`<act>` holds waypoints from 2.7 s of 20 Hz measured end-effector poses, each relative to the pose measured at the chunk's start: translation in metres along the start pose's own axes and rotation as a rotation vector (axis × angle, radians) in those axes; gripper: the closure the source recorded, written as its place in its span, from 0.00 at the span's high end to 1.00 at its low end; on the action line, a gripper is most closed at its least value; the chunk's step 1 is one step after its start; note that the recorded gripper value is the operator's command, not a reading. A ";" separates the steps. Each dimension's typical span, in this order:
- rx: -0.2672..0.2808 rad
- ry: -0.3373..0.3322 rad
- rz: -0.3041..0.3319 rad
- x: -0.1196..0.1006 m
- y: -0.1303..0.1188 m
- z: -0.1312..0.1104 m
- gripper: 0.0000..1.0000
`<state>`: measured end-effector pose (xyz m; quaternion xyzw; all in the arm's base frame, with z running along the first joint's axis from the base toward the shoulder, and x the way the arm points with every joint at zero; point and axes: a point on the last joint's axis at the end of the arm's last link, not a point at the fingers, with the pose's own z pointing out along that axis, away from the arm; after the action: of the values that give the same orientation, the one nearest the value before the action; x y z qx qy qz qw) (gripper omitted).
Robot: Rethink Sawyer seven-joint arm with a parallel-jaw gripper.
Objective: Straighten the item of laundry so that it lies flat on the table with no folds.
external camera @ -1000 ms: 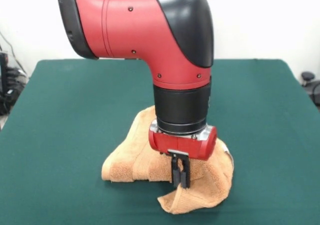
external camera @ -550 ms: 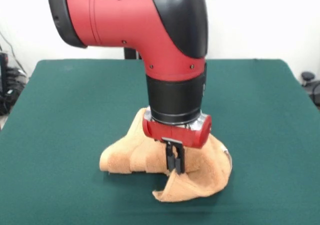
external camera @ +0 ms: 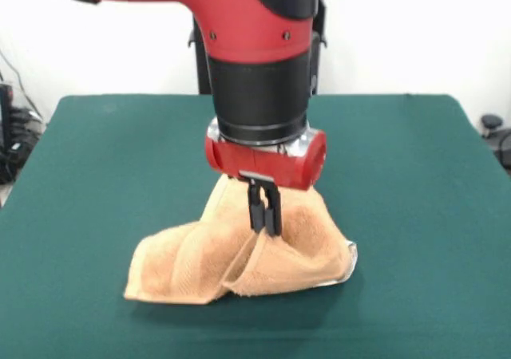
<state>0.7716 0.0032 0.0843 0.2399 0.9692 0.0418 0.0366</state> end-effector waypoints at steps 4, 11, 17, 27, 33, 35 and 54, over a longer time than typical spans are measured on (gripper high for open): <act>0.007 0.020 0.009 -0.004 -0.004 -0.019 0.00; 0.017 0.033 0.023 -0.011 -0.014 -0.038 0.00; 0.019 0.037 0.034 -0.013 -0.024 -0.033 0.00; 0.011 -0.035 0.027 -0.022 -0.030 -0.020 0.00; 0.002 -0.052 0.027 -0.021 -0.030 -0.005 0.00; 0.004 -0.048 0.026 -0.020 -0.031 -0.001 0.00; 0.009 -0.060 0.026 -0.027 -0.045 -0.011 0.00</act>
<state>0.7741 -0.0499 0.0923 0.2537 0.9647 0.0307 0.0641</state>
